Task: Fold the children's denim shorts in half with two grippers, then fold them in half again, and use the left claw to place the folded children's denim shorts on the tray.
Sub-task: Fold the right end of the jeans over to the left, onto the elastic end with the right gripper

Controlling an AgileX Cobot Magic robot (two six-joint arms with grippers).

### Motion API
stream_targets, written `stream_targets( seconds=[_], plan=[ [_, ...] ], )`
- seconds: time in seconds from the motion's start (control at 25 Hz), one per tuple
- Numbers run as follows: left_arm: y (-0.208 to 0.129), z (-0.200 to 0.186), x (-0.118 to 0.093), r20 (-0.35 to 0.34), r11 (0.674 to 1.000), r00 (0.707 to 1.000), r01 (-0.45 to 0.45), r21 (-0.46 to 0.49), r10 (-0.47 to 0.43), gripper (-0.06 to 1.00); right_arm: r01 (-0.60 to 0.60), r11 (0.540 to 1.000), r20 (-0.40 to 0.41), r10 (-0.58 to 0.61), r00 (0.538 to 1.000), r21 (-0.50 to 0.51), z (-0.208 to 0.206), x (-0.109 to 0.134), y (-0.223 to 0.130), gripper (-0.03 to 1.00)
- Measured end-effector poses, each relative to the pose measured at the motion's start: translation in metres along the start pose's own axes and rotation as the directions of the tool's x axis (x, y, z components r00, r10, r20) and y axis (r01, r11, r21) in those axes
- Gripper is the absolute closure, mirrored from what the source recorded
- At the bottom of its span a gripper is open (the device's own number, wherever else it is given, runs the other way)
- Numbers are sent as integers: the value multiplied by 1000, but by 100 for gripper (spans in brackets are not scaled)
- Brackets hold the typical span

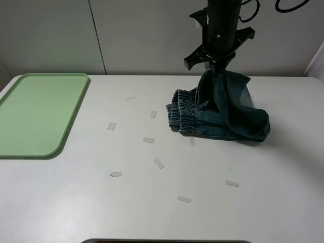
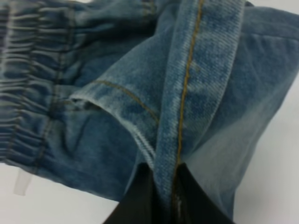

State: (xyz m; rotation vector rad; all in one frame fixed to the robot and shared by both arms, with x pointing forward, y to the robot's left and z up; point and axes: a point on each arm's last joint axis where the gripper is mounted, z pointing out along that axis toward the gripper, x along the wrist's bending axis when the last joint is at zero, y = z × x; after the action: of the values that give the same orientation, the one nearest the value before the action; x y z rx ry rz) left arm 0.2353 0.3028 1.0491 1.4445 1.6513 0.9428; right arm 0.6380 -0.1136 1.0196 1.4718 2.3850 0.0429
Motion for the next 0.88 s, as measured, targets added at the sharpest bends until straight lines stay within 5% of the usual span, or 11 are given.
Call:
stream_targets(
  seconds=[0.36,0.52,0.88],
  plan=[
    [0,0,0,0,1000,1000,0,0,0,3,4,1000,-10,-4,1000,-7,-3,14,1,93],
    [0,0,0,0,1000,1000,0,0,0,3,-70,998,-49,69,996,-3,-5,23,0,38],
    [0,0,0,0,1000,1000,0,0,0,3,-104,995,-99,104,990,3,-6,30,0,28]
  ],
)
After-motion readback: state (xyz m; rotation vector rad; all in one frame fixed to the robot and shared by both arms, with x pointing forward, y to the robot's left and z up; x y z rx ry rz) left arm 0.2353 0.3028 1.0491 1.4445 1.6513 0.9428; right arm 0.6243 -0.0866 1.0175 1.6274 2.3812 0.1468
